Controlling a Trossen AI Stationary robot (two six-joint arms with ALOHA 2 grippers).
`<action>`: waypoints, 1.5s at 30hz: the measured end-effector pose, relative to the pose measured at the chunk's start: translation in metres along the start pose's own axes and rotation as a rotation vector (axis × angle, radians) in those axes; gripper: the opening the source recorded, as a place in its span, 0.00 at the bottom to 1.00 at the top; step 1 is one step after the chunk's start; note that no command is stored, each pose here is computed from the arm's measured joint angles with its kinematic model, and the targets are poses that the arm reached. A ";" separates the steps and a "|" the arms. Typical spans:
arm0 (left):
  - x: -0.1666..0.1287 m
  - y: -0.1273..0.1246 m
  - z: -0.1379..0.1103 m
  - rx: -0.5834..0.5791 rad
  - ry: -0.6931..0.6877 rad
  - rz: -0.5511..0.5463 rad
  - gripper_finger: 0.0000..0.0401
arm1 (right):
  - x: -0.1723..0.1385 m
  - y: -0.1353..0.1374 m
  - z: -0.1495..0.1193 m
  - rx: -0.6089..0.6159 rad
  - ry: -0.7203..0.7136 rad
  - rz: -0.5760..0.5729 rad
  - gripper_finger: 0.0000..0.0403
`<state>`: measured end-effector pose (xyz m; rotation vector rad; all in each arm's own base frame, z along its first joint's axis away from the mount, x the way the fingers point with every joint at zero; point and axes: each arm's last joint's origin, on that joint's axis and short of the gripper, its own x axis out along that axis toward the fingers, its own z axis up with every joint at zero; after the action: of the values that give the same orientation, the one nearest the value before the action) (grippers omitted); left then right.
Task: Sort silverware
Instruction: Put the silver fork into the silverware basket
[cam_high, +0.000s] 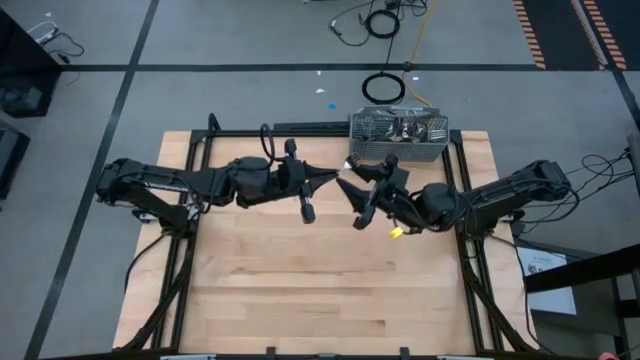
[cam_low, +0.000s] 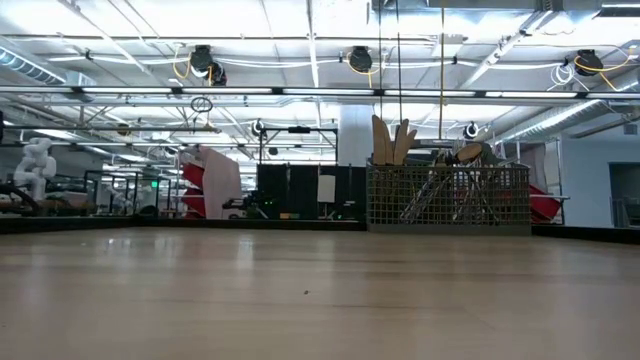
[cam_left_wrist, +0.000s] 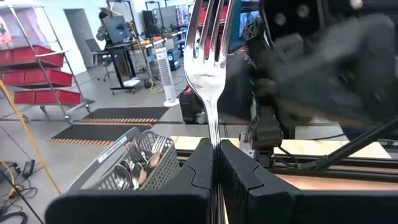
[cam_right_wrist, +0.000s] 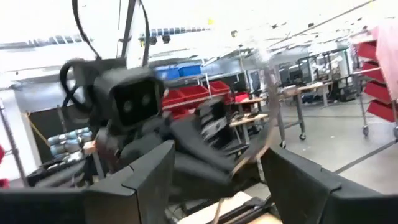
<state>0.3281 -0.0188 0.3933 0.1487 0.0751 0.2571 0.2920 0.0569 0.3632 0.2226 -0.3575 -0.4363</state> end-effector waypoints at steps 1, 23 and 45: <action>0.000 0.000 0.000 -0.001 0.000 0.001 0.04 | 0.000 -0.001 0.003 0.002 -0.009 -0.002 0.57; -0.002 -0.003 0.000 -0.023 0.014 0.078 0.02 | 0.012 -0.021 0.012 0.006 -0.045 0.005 0.22; -0.003 -0.013 0.000 -0.035 -0.024 -0.351 0.03 | 0.019 -0.024 0.009 0.006 0.022 0.434 0.13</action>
<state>0.3288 -0.0319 0.3915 0.1016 0.0718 -0.0935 0.2960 0.0259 0.3699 0.1493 -0.3736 -0.0054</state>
